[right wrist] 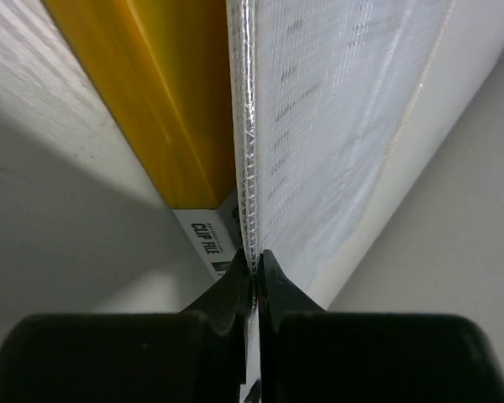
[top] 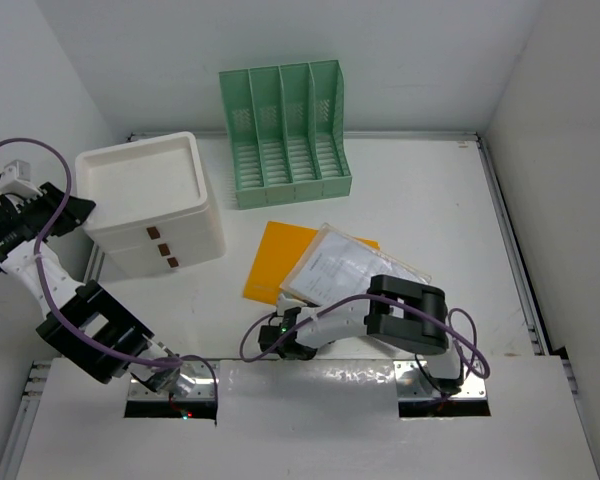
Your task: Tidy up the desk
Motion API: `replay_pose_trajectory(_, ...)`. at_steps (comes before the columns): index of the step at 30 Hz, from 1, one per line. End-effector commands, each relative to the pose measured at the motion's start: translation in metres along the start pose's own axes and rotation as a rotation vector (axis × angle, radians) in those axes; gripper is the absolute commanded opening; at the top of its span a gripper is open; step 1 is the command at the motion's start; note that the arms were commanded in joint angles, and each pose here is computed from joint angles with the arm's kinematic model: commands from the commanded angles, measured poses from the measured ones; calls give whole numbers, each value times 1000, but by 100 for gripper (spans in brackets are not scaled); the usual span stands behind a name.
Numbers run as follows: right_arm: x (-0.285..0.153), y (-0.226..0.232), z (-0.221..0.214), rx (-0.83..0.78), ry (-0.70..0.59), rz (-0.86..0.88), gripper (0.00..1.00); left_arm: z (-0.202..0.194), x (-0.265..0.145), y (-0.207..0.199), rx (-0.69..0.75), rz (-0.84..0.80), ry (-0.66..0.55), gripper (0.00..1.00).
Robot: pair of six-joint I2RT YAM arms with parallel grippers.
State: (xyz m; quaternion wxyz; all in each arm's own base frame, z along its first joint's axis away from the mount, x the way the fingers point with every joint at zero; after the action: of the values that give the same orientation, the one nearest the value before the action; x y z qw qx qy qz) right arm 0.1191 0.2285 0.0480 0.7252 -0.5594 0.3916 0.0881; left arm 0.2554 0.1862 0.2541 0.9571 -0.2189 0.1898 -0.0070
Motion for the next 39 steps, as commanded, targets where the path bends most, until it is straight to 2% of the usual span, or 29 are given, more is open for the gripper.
replay_pose_trajectory(1, -14, -20, 4, 7, -18, -86, 0, -27, -8, -15, -130, -65, 112, 33)
replay_pose_trajectory(3, -19, -33, 10, 30, -67, -130, 0, -23, -10, -16, -73, -69, 106, 39)
replay_pose_trajectory(4, -22, -38, 14, 34, -98, -139, 0, -16, -14, -19, -45, -68, 101, 49)
replay_pose_trajectory(7, -44, -70, 31, 98, -247, -175, 0, 1, -23, -24, 67, -56, 95, 67)
replay_pose_trajectory(8, -51, -80, 35, 124, -293, -176, 0, 6, -25, -25, 101, -47, 94, 70)
replay_pose_trajectory(9, -65, -101, 37, 193, -364, -153, 0, 20, -30, -28, 176, -42, 74, 73)
replay_pose_trajectory(10, -71, -110, 45, 210, -436, -127, 0, 23, -33, -32, 188, -44, 79, 82)
replay_pose_trajectory(12, -88, -146, 44, 348, -566, -58, 0, 40, -41, -40, 277, -49, 49, 89)
replay_pose_trajectory(13, -93, -148, 51, 372, -655, 25, 0, 45, -45, -46, 305, -56, 38, 94)
replay_pose_trajectory(15, -98, -171, 50, 445, -749, 99, 0, 60, -52, -61, 398, -112, -13, 96)
replay_pose_trajectory(16, -109, -183, 48, 481, -839, 172, 0, 65, -55, -73, 450, -152, -39, 97)
replay_pose_trajectory(18, -111, -198, 44, 512, -882, 201, 0, 73, -59, -102, 581, -278, -98, 99)
replay_pose_trajectory(19, -116, -204, 42, 505, -903, 202, 0, 72, -57, -134, 667, -372, -115, 100)
replay_pose_trajectory(21, -120, -205, 44, 482, -926, 234, 0, 66, -51, -168, 823, -473, -139, 100)
replay_pose_trajectory(22, -122, -204, 47, 469, -928, 253, 0, 56, -54, -205, 907, -592, -166, 100)
replay_pose_trajectory(24, -123, -201, 51, 452, -926, 277, 0, 43, -56, -230, 969, -716, -200, 100)
replay_pose_trajectory(26, -120, -198, 55, 439, -913, 279, 0, 35, -64, -248, 932, -883, -208, 100)
replay_pose_trajectory(29, -115, -197, 59, 440, -910, 291, 0, 18, -37, -269, 932, -895, -107, 100)
replay_pose_trajectory(30, -118, -199, 62, 449, -923, 296, 0, 6, -26, -276, 945, -901, -62, 100)
replay_pose_trajectory(31, -118, -200, 62, 448, -925, 294, 0, -16, -23, -300, 980, -980, -9, 100)
replay_pose_trajectory(32, -119, -201, 64, 450, -929, 294, 0, -32, -14, -299, 1030, -967, 55, 100)
replay_pose_trajectory(34, -118, -202, 65, 446, -926, 292, 0, -47, -13, -307, 1134, -1067, 57, 100)
replay_pose_trajectory(35, -117, -202, 65, 445, -924, 291, 0, -56, -15, -303, 1140, -1100, 102, 100)
replay_pose_trajectory(39, -115, -201, 63, 433, -913, 287, 0, -67, 0, -297, 1218, -1142, 101, 100)
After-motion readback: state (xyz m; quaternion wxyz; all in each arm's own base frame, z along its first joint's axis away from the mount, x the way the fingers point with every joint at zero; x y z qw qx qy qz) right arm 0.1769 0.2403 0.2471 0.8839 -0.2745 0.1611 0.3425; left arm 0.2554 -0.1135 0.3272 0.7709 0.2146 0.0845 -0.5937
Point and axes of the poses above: each gripper's point midway between its finger pads, its own x axis out along the fingers, its own y axis along the line the jaws close on, z = x × y, the point moved 6 cm from there along -x, back along the fingers, and after that the axes turned 3 degrees about x, right-handed, at the moved point
